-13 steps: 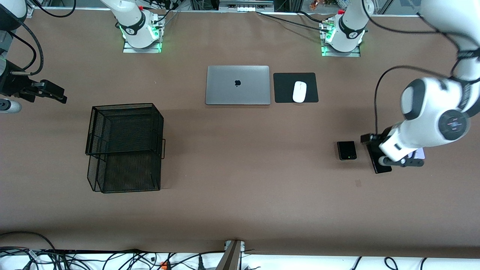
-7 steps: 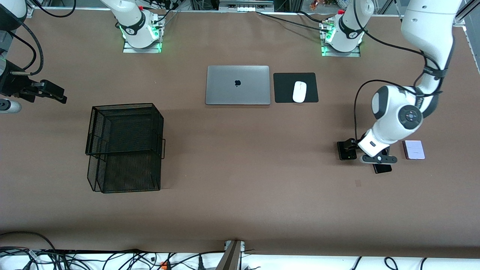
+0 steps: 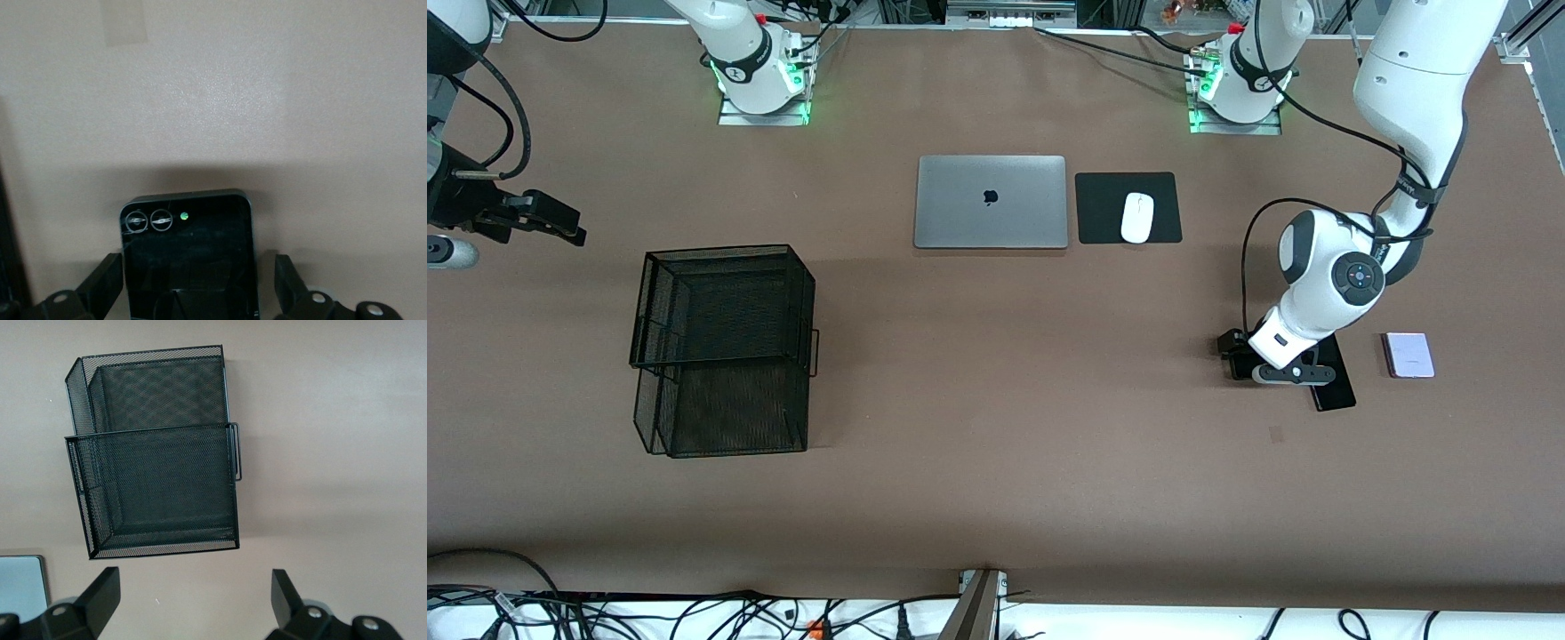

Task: Place phones with both arms
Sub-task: 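Grasp the small black flip phone with the left gripper, then carry the flip phone with the left gripper toward the laptop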

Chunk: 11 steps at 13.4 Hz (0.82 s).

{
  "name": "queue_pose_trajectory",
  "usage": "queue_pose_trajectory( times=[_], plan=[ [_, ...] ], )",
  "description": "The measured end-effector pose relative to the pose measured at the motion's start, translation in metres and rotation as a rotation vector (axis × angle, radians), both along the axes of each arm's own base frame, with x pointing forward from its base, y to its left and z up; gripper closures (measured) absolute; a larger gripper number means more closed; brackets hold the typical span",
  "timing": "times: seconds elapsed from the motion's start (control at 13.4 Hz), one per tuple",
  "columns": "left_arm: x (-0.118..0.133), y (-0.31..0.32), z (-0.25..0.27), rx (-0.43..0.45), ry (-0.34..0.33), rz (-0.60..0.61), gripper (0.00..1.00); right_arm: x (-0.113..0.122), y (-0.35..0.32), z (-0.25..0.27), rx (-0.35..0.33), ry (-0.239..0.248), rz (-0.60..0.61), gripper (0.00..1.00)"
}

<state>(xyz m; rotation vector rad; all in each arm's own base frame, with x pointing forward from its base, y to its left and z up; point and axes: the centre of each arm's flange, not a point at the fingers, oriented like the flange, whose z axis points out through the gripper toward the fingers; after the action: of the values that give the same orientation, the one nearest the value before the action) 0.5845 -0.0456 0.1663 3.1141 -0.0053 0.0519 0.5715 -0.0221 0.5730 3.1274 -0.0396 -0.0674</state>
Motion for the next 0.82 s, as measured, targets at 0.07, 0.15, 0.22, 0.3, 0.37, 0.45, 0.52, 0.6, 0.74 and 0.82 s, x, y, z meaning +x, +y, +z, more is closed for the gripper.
queue_pose_trajectory(
  times=[0.07,0.15,0.22,0.3,0.37,0.45,0.52,0.6,0.74,0.82],
  plan=[
    [-0.001,0.0,-0.003,0.0,0.003,0.001,0.04,0.0,0.0,0.0,0.0,-0.001,0.0,0.0],
    [-0.001,0.001,-0.007,0.0,0.004,0.003,0.04,0.0,0.0,0.0,0.0,-0.001,0.0,0.0],
    [0.0,0.002,-0.005,0.0,-0.001,0.006,0.13,0.0,0.0,0.0,0.0,-0.001,0.0,0.0],
    [0.001,0.002,0.0,0.0,-0.008,0.006,0.19,0.0,0.0,0.0,0.0,-0.001,0.0,0.0],
    [0.003,0.001,0.001,-0.001,-0.012,0.005,0.19,0.0,0.0,0.0,0.0,-0.001,0.0,0.0],
    [0.005,-0.003,0.004,-0.004,-0.014,0.0,0.19,0.0,0.0,0.0,0.0,-0.001,0.0,0.0],
    [0.01,-0.011,0.01,-0.009,0.002,-0.012,0.19,0.0,0.0,0.0,0.0,-0.001,0.0,0.0],
    [0.018,-0.023,0.023,-0.014,0.041,-0.03,0.19,0.0,0.0,0.0,0.0,-0.001,0.0,0.0],
    [0.044,-0.047,0.07,-0.015,0.106,-0.067,0.19,0.0,0.0,0.0,0.0,-0.001,0.0,0.0],
    [0.057,-0.062,0.1,-0.015,0.111,-0.089,0.19,0.0,0.0,0.0,0.0,-0.002,0.0,0.0]
  ],
)
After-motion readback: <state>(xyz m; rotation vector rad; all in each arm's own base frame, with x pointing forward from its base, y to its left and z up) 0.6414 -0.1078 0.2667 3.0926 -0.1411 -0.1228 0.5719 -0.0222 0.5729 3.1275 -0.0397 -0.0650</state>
